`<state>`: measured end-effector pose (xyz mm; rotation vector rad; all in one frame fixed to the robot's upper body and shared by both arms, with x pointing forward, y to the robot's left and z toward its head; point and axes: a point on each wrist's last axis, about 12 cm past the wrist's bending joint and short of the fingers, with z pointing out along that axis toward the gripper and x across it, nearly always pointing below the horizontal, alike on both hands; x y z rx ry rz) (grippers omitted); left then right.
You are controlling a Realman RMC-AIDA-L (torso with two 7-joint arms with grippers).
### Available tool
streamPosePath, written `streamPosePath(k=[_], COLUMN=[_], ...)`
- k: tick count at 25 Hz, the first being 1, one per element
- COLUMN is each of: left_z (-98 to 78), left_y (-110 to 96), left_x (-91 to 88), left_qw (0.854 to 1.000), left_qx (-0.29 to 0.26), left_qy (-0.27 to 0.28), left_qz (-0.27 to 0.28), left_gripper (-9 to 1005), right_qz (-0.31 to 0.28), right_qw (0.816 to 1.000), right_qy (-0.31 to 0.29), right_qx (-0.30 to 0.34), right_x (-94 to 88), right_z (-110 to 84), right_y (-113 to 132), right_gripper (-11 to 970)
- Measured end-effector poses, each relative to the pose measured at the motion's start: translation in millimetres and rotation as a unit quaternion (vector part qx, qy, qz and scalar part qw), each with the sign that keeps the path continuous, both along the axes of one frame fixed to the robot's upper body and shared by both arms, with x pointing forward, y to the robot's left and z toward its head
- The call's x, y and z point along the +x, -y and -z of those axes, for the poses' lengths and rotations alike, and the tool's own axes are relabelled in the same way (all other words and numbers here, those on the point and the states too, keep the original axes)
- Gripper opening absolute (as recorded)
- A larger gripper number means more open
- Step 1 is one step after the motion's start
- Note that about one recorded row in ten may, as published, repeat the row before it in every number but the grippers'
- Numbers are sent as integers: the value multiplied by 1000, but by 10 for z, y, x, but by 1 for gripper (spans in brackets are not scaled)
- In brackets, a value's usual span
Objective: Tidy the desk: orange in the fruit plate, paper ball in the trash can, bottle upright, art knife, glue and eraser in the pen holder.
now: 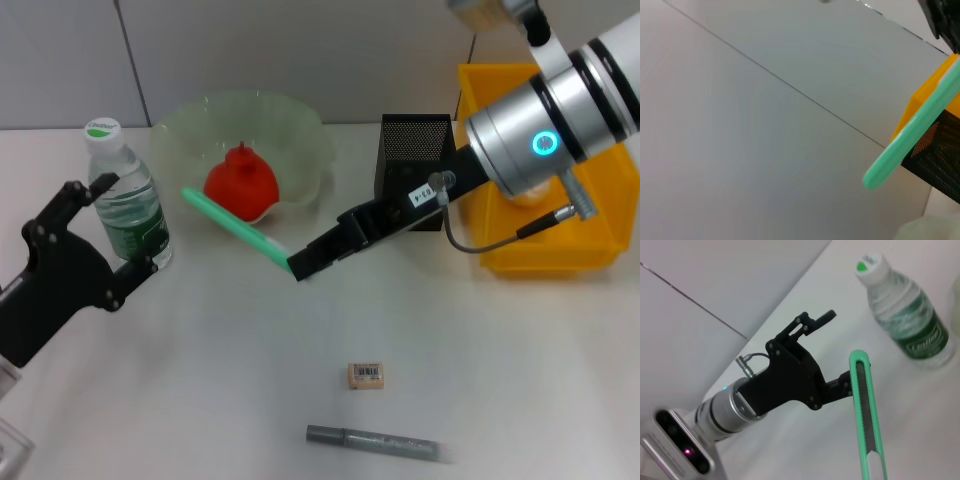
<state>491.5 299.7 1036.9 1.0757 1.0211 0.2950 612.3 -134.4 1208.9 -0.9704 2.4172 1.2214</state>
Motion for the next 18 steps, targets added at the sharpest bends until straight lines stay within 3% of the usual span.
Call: streamPosePath(k=[6, 18], left_z=[56, 45], left_y=[7, 143], left_x=[-117, -216], left_qw=[999, 995], left_qx=[26, 46], left_qy=[27, 89], left_qz=[-13, -10], left_gripper=[755, 754], right_qz=[21, 34], right_qw=[997, 993], right_qy=[-62, -109], right_qx=[32, 40], right_x=[-6, -16], right_z=[115, 243], right_y=[67, 30], right_gripper=[183, 184])
